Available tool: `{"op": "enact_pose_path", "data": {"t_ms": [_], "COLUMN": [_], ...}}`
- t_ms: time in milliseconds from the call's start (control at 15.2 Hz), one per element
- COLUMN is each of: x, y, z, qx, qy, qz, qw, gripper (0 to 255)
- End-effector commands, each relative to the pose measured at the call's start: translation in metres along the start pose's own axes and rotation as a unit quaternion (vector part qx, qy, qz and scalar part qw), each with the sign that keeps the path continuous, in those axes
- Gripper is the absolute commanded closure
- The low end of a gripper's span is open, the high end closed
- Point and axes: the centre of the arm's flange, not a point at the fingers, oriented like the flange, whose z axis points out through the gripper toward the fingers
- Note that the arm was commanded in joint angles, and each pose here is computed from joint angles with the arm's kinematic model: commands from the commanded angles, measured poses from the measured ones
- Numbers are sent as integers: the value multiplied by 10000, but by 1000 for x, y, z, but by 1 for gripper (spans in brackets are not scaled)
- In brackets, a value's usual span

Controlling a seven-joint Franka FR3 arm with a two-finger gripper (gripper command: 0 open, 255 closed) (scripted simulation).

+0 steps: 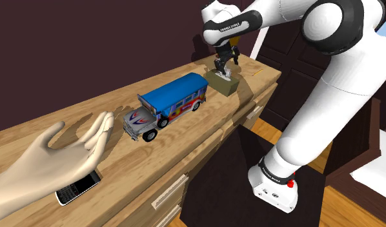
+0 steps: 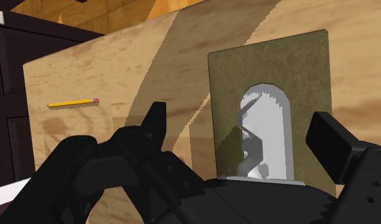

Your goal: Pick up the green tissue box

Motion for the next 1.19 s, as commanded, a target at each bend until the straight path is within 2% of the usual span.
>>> {"op": "enact_pose_path", "data": {"t_ms": [0,198,264,858,1122], "x": [4,6,7,6,0], "y": [-5,-9,-9,-9,1], "z": [10,17,17,17,-1], "qx": [-3,-2,-3,-3,-3], "qy": [1,1,1,1,1], "qz": [3,3,3,3,3], "qw": [10000,10000,10000,10000,10000], "gripper": [0,0,255,255,255]}}
